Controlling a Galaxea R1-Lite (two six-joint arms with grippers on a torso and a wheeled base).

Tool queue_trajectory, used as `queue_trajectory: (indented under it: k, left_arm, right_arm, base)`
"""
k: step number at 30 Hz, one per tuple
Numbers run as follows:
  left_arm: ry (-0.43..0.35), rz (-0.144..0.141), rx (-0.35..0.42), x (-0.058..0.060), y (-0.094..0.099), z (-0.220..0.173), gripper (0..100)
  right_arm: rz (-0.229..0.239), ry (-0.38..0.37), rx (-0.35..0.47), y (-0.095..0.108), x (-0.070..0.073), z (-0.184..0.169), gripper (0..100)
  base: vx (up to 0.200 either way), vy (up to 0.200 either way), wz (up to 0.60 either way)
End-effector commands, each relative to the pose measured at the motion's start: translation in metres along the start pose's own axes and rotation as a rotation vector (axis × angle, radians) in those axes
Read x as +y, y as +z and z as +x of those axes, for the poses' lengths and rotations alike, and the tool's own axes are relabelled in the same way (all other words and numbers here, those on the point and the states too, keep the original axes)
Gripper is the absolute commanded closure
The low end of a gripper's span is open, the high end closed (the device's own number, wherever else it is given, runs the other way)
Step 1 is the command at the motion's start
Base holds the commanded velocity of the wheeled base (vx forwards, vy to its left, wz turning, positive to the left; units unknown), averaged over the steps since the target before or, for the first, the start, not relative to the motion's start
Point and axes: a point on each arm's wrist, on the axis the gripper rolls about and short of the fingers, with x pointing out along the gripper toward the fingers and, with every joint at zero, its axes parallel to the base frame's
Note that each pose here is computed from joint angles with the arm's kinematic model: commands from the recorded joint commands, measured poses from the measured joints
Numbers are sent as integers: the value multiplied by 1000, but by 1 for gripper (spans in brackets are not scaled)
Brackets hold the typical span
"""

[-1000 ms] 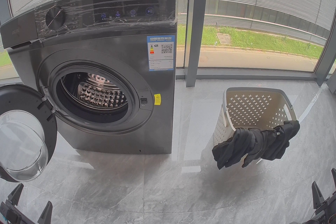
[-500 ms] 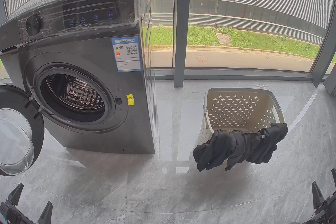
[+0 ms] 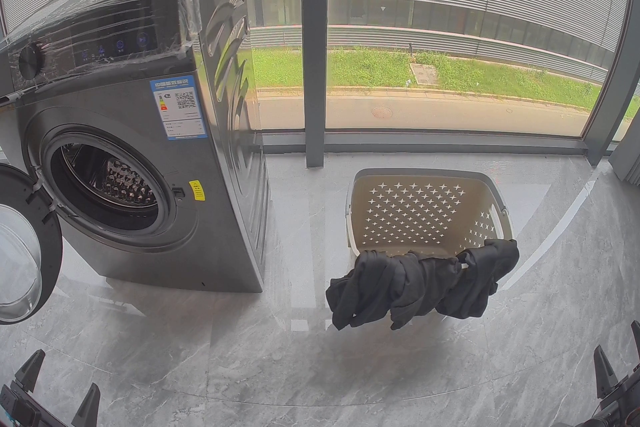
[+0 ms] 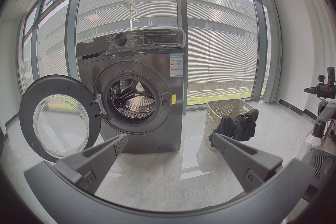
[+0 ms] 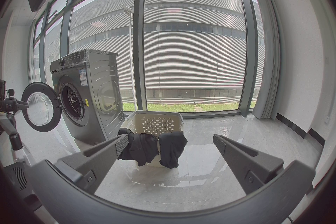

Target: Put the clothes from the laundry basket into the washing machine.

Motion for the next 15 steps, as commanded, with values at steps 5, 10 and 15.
queue_trajectory:
  k: [5,10,15]
  left_arm:
    - [0,0,0,0,-5,0,0]
    - [0,0,0,0,-5,0,0]
    - [0,0,0,0,-5,0,0]
  right_arm:
    - [-1,1,-1,-5,0,0,0]
    - [-1,1,-1,-5,0,0,0]
    - [-1,1,-1,-5,0,0,0]
  base:
    - [0,-200,0]
    - [0,-120,0]
    - [0,0,0]
